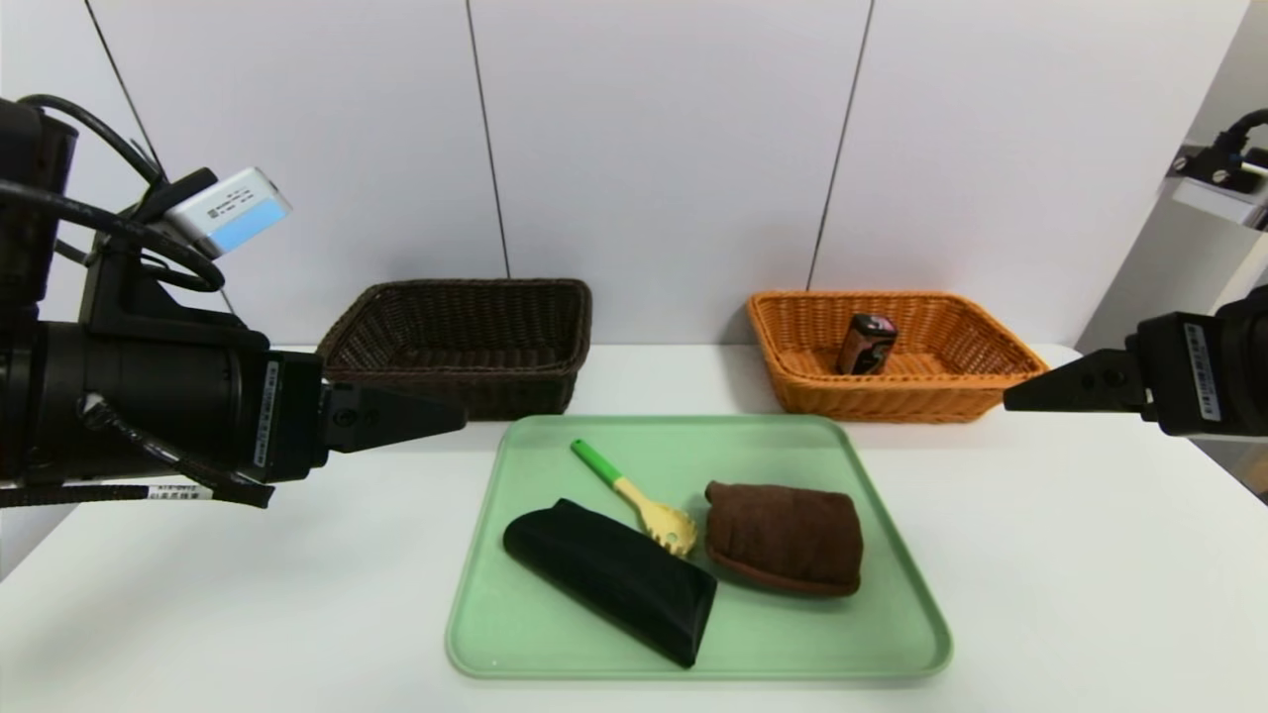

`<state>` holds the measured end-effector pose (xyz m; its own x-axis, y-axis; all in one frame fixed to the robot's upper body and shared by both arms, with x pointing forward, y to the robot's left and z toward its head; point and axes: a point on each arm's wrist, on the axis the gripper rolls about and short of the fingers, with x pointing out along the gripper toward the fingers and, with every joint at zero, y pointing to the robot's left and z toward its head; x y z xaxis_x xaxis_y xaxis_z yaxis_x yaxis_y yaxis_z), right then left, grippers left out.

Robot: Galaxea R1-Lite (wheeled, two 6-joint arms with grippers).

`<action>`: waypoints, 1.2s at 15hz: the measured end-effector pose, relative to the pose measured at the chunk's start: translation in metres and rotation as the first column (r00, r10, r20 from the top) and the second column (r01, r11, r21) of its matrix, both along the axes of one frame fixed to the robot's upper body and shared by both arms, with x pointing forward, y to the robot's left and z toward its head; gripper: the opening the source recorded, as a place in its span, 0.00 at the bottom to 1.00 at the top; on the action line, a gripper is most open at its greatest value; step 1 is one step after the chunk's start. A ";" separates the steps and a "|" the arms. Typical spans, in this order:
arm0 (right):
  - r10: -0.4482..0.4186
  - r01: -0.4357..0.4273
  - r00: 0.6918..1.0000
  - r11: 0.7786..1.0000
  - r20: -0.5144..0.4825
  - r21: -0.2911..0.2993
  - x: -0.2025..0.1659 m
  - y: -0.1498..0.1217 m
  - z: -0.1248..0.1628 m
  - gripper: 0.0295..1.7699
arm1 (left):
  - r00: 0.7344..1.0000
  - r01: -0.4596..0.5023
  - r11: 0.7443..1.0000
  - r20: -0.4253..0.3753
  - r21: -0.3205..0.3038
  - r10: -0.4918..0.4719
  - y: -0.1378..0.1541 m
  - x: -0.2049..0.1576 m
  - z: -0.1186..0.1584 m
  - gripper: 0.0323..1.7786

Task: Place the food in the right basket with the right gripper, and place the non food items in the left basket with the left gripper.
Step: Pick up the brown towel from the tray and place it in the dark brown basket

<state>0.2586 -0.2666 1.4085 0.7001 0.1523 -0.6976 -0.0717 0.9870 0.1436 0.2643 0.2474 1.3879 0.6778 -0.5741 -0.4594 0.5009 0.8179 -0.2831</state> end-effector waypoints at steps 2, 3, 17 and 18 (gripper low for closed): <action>0.000 0.000 1.000 1.000 -0.010 0.002 -0.003 0.000 -0.003 0.96 | 1.000 0.024 1.000 0.012 -0.007 -0.023 -0.006 0.004 0.002 0.95; -0.001 0.001 1.000 1.000 -0.011 0.003 -0.003 0.000 -0.004 0.96 | 0.999 0.046 0.999 0.024 -0.009 -0.046 -0.012 0.006 0.002 0.95; -0.026 0.027 1.000 0.999 -0.017 0.018 0.001 0.000 -0.004 0.96 | 0.753 0.596 0.785 0.222 0.171 -0.620 -0.110 0.078 -0.017 0.95; -0.028 0.029 0.999 0.999 -0.017 0.020 0.000 0.000 -0.004 0.96 | 0.732 0.613 0.764 0.220 0.200 -0.645 -0.116 0.082 -0.025 0.95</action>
